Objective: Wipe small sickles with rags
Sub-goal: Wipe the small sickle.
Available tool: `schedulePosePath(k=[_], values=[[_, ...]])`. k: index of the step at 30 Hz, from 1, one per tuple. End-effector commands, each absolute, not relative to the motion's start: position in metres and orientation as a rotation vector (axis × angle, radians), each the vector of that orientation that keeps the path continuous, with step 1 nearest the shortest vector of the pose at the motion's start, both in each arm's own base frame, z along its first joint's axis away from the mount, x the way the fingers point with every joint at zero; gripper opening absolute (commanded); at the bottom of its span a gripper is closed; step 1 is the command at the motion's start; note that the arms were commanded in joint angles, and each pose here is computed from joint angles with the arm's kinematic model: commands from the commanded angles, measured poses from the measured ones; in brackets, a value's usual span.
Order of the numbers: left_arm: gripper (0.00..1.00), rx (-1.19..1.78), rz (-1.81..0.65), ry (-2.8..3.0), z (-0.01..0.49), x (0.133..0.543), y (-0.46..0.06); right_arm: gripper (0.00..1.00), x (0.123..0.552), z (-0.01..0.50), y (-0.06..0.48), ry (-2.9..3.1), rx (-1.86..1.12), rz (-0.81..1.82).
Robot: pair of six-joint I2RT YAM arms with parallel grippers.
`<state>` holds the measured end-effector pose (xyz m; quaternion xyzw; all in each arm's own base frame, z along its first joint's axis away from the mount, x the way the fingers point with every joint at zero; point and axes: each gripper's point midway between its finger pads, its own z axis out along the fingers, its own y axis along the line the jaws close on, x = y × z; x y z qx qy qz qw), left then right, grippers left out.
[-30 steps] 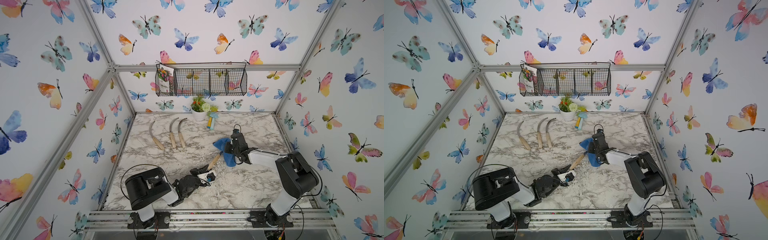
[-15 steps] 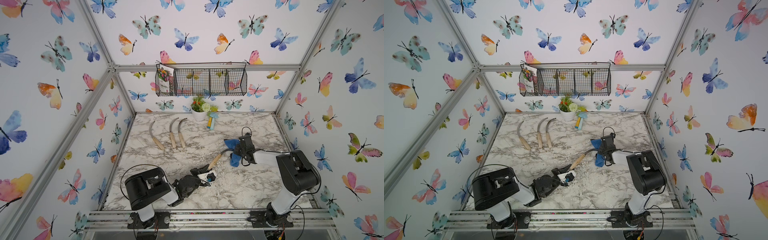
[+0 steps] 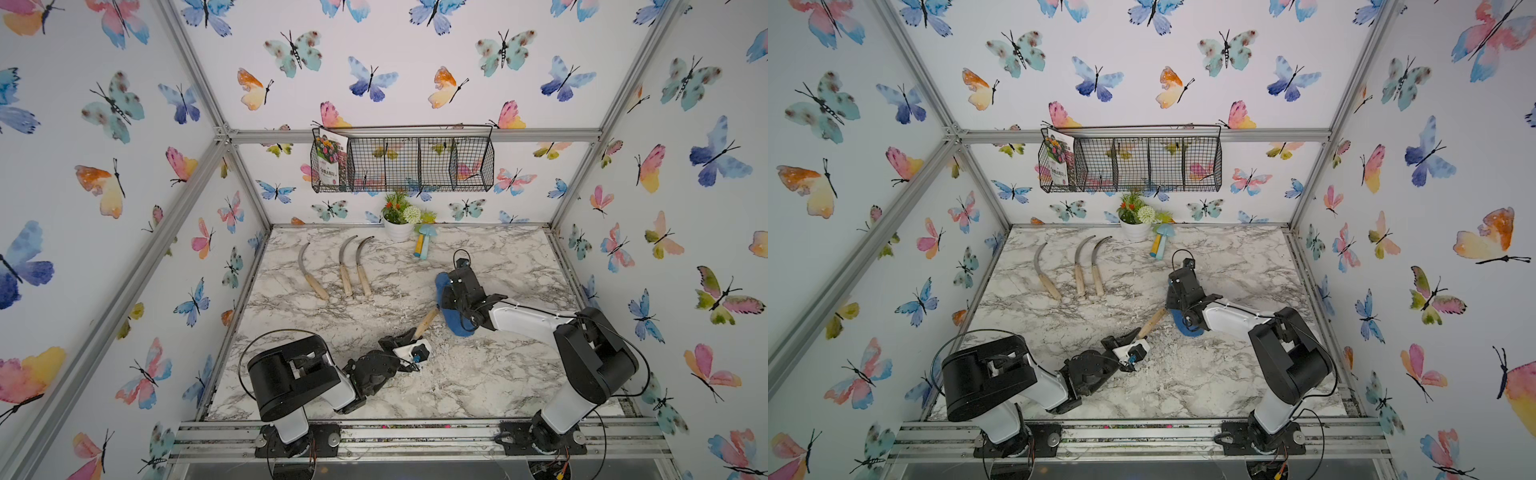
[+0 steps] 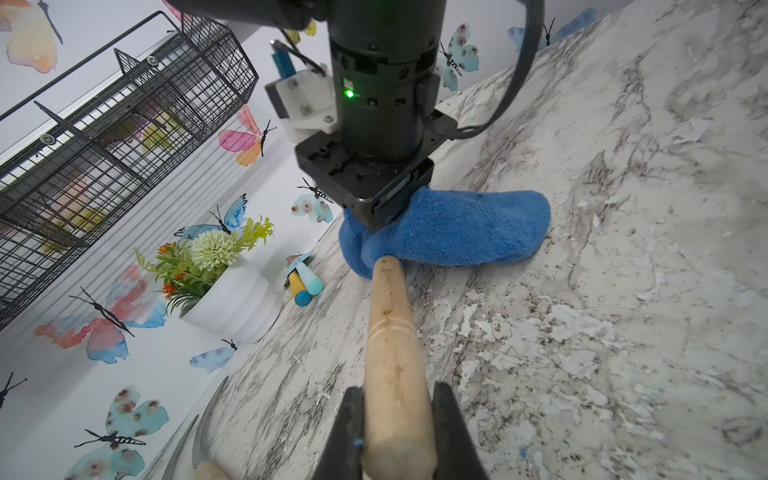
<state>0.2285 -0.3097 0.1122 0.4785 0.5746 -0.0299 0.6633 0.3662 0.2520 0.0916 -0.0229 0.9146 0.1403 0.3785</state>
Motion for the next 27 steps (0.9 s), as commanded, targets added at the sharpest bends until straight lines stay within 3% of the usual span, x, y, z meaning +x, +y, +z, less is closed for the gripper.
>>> schedulePosePath(k=[1, 7, 15, 27], values=[[0.00, 1.051, -0.096, 1.252, 0.129, 0.228, -0.315, 0.01, 0.335, 0.068, 0.261, 2.463, -0.150, 0.360], [0.00, 1.046, -0.101, 1.251, 0.130, 0.227, -0.315, 0.01, 0.342, 0.043, 0.218, 2.503, -0.033, 0.254], [0.00, 1.032, -0.134, 1.250, 0.134, 0.225, -0.312, 0.01, 0.353, -0.003, 0.122, 2.598, 0.257, 0.152], [0.00, 0.883, -0.245, 1.337, 0.146, 0.248, -0.287, 0.02, 0.346, 0.009, 0.098, 2.553, 0.337, 0.134]])
